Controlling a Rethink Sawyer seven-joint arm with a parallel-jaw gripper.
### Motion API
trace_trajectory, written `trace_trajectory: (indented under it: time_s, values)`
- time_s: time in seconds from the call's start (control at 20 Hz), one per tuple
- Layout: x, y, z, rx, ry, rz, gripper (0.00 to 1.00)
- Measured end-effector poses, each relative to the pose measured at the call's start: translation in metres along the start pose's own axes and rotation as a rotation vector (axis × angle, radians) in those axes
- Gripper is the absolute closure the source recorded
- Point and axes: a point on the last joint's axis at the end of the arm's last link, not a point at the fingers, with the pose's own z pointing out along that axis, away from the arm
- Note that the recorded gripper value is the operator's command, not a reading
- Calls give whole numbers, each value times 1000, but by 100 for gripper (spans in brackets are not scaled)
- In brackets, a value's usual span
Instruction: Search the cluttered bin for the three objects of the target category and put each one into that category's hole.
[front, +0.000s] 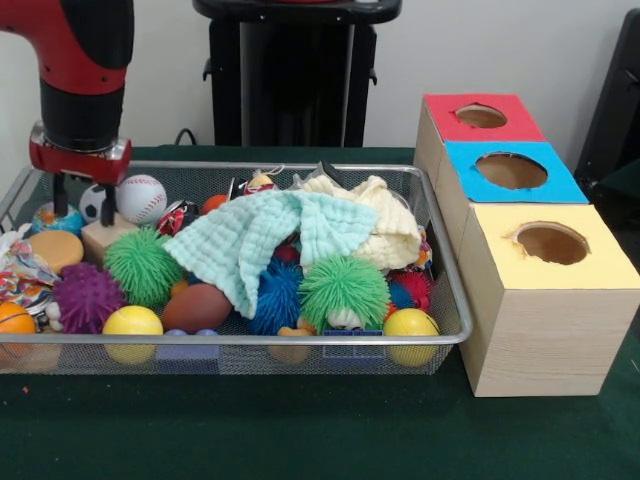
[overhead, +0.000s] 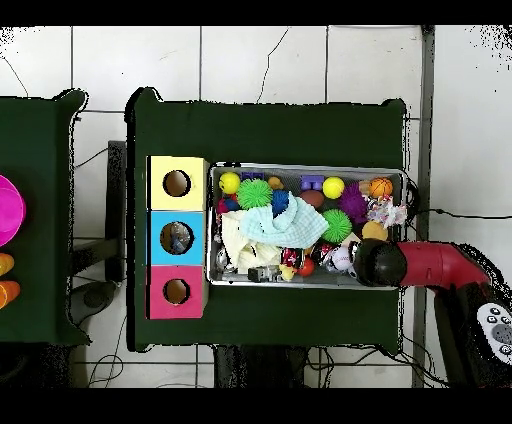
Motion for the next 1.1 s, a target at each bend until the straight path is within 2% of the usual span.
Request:
trace_trajectory:
  time_s: [0.2, 0.4, 0.55, 0.65, 0.75, 0.95, 1.0, 1.1]
  values:
    - [3, 10, -3, -34, 16, 32, 0]
    - [7, 35, -9, -80, 45, 55, 0]
    - [17, 74, -15, -118, 89, 49, 0]
    - [22, 94, -18, -126, 112, 38, 0]
    - [20, 113, -25, -124, 114, 27, 0]
    - [13, 133, -33, -127, 104, 23, 0]
    - [13, 148, -38, -134, 110, 20, 0]
    - [13, 162, -41, -142, 116, 22, 0]
